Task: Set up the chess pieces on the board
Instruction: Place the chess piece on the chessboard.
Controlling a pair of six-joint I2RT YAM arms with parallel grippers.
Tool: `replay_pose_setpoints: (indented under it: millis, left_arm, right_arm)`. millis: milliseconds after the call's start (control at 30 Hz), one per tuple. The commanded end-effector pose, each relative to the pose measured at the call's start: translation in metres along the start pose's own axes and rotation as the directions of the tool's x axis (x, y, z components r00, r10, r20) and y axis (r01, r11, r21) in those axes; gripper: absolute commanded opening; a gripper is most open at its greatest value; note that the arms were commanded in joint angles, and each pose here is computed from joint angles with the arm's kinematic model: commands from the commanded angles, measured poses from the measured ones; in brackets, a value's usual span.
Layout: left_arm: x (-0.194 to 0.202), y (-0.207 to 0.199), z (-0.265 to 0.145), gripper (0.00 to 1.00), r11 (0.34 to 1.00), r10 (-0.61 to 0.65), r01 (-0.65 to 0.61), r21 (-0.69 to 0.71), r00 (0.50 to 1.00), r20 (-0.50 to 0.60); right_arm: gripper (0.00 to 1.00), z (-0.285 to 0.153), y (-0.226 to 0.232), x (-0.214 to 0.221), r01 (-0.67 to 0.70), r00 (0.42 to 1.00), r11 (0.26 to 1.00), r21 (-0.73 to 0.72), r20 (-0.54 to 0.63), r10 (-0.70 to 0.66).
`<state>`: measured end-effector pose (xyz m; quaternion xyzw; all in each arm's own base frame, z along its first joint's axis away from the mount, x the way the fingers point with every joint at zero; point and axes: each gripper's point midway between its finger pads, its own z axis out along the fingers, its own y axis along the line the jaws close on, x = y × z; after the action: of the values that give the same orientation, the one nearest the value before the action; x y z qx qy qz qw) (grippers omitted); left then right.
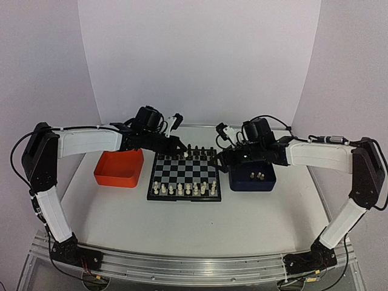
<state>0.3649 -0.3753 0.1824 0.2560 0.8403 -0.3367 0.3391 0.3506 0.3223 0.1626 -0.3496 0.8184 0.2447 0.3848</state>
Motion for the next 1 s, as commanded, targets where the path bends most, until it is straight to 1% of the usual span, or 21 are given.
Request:
replay_pose_setpoints:
  millis: [0, 100, 267, 400, 967]
  left_arm:
    - [0.01, -0.014, -0.001, 0.0, 0.986, 0.161, -0.16, -0.042, 0.987, 0.011]
    - [0.022, -0.01, 0.005, 0.0, 0.985, 0.164, -0.163, -0.052, 0.986, 0.007]
    - [0.037, -0.021, 0.013, 0.0, 0.981, 0.193, -0.193, -0.009, 0.98, 0.054]
    - [0.046, -0.014, 0.023, 0.0, 0.978, 0.203, -0.202, -0.043, 0.979, 0.019]
    - [0.072, -0.007, 0.047, 0.0, 0.972, 0.226, -0.23, -0.05, 0.971, -0.074]
  right_arm:
    - [0.88, -0.033, -0.045, -0.017, -0.073, 0.995, 0.953, 0.293, 0.081, 0.051]
    - [0.88, -0.04, -0.06, -0.011, -0.121, 0.991, 0.921, 0.371, 0.092, 0.093]
    - [0.88, -0.044, -0.063, -0.01, -0.149, 0.988, 0.911, 0.384, 0.104, 0.117]
    - [0.88, -0.045, -0.064, -0.01, -0.153, 0.987, 0.909, 0.388, 0.104, 0.121]
    - [0.88, -0.049, -0.069, -0.01, -0.156, 0.987, 0.894, 0.42, 0.099, 0.125]
